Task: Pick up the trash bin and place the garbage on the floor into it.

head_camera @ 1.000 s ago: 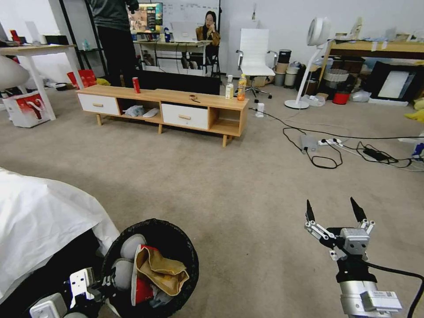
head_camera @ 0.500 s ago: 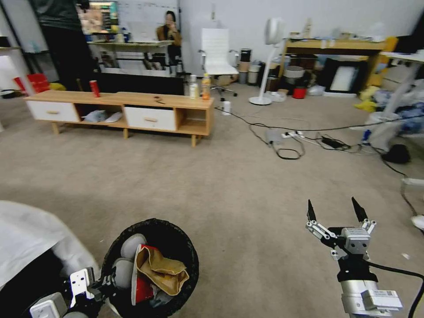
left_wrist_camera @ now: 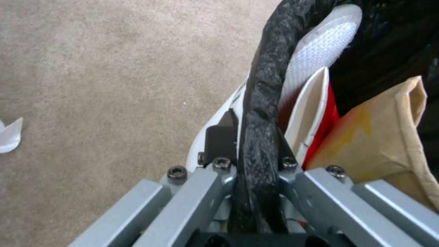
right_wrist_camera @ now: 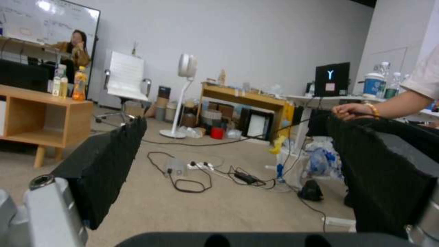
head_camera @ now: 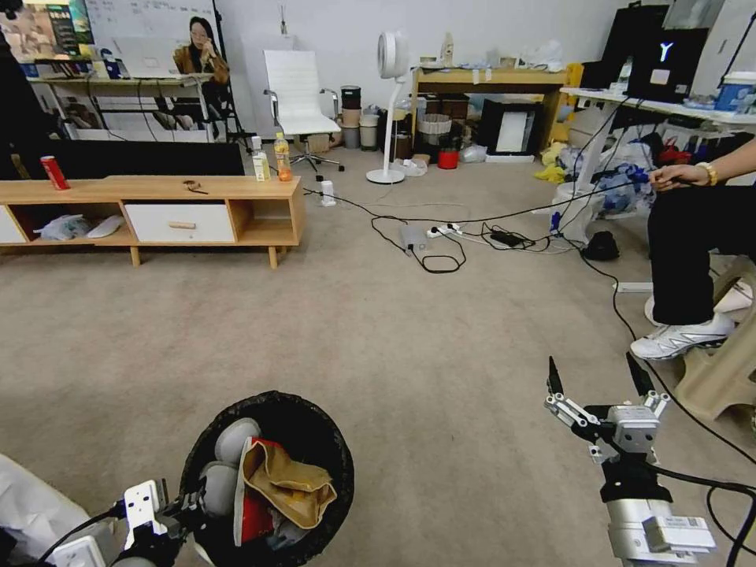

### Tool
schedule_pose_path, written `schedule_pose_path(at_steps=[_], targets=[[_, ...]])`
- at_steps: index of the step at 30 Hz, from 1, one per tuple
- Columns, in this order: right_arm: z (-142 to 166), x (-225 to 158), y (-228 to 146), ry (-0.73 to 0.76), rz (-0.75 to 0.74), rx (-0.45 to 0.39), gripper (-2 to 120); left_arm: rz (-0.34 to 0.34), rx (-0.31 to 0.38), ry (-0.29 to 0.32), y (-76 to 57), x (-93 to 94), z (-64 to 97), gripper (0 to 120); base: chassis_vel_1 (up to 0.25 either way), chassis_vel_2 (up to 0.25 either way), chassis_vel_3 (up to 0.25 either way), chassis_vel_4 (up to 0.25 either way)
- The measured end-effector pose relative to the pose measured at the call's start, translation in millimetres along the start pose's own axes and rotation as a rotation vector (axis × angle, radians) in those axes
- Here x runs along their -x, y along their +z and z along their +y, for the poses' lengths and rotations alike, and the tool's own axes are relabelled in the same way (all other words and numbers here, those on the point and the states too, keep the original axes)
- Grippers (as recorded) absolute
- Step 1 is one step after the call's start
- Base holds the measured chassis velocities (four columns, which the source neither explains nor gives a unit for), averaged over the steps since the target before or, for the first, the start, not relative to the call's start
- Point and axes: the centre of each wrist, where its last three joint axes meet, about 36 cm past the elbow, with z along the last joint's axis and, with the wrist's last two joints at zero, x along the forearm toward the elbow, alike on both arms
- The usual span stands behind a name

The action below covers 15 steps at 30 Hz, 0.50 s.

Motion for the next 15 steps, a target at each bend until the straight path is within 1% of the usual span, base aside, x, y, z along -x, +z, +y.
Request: schedule_pose_path(at_steps=[15], targets=[[0.8,4.9,8.0,-0.02,0.002,0.012,100,-0.003,-0.005,-0.009,-0.2,-1.9,0.6,3,0.0,0.0,0.0,0.0]])
